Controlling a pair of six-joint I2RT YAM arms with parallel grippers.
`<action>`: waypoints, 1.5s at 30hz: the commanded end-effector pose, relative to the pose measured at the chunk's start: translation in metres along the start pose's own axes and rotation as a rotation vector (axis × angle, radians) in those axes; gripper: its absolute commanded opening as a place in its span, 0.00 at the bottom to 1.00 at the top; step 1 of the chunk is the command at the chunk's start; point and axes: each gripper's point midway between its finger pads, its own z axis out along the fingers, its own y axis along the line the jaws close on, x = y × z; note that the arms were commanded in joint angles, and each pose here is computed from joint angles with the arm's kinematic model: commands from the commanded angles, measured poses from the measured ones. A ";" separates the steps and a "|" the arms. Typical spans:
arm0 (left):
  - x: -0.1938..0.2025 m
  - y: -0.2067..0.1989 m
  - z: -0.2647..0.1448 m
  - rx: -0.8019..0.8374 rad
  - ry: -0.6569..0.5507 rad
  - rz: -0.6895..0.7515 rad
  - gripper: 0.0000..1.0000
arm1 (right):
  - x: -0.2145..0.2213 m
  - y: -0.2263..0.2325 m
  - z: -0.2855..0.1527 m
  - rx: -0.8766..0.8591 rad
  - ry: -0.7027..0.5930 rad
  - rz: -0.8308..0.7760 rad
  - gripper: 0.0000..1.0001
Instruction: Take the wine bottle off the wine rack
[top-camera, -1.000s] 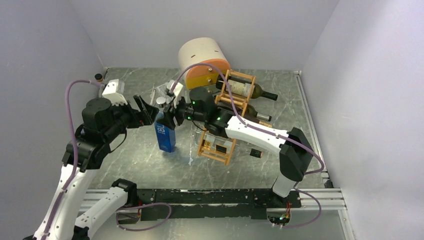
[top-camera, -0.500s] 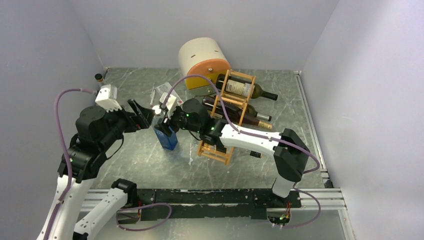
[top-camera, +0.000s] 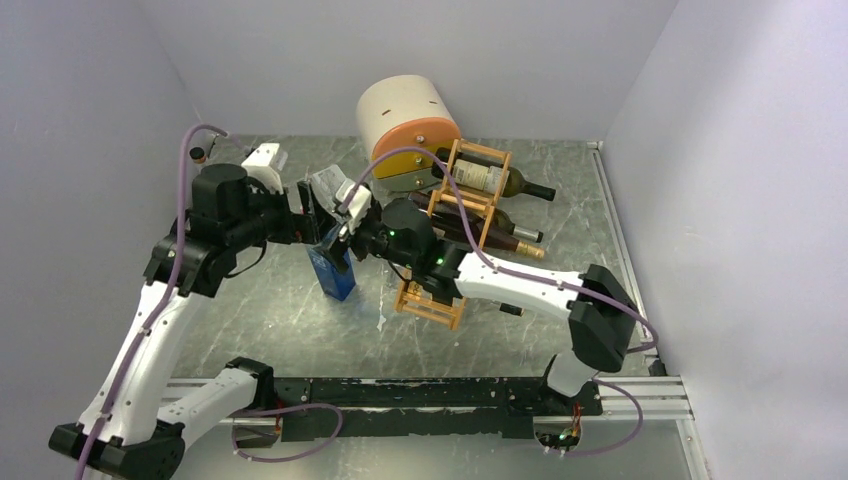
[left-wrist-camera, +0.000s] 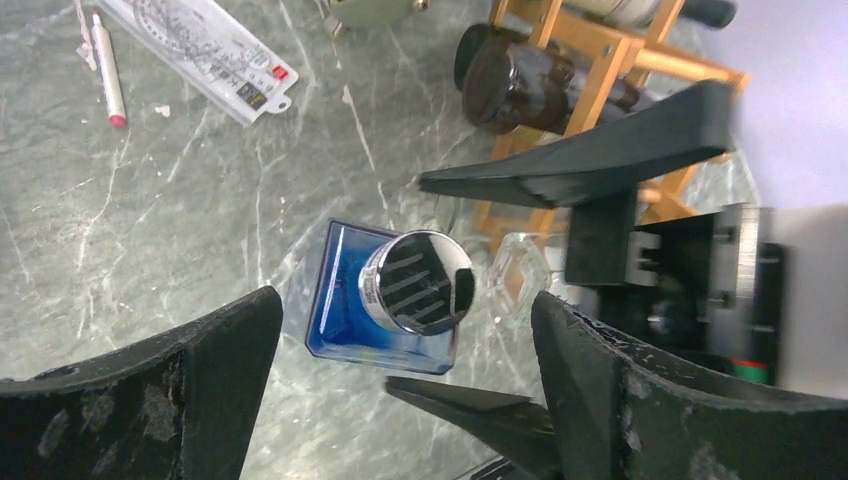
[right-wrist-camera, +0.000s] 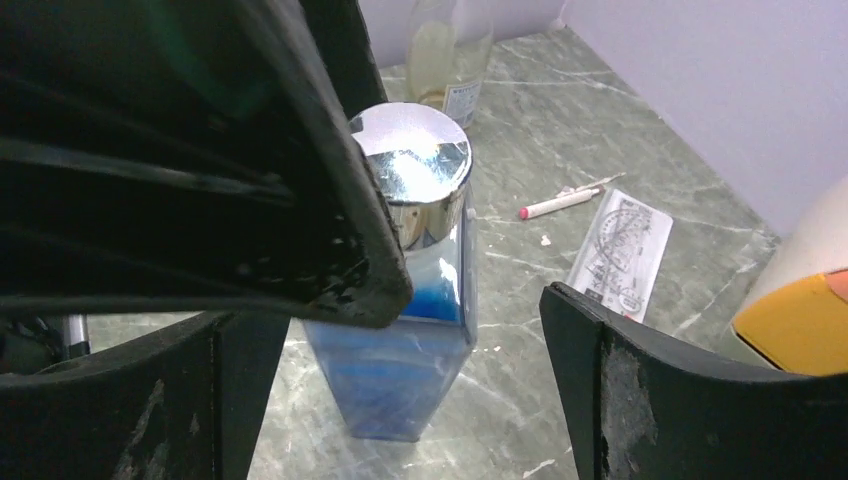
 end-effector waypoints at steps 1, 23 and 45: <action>0.000 -0.005 -0.005 0.036 0.040 0.110 0.98 | -0.028 -0.007 -0.026 0.025 -0.059 -0.023 1.00; 0.035 0.034 0.044 -0.117 0.242 0.246 0.69 | -0.067 -0.025 -0.164 0.122 -0.127 -0.001 1.00; -0.144 0.124 0.050 -0.500 -0.262 0.186 0.07 | -0.077 -0.053 -0.201 0.299 -0.117 0.067 1.00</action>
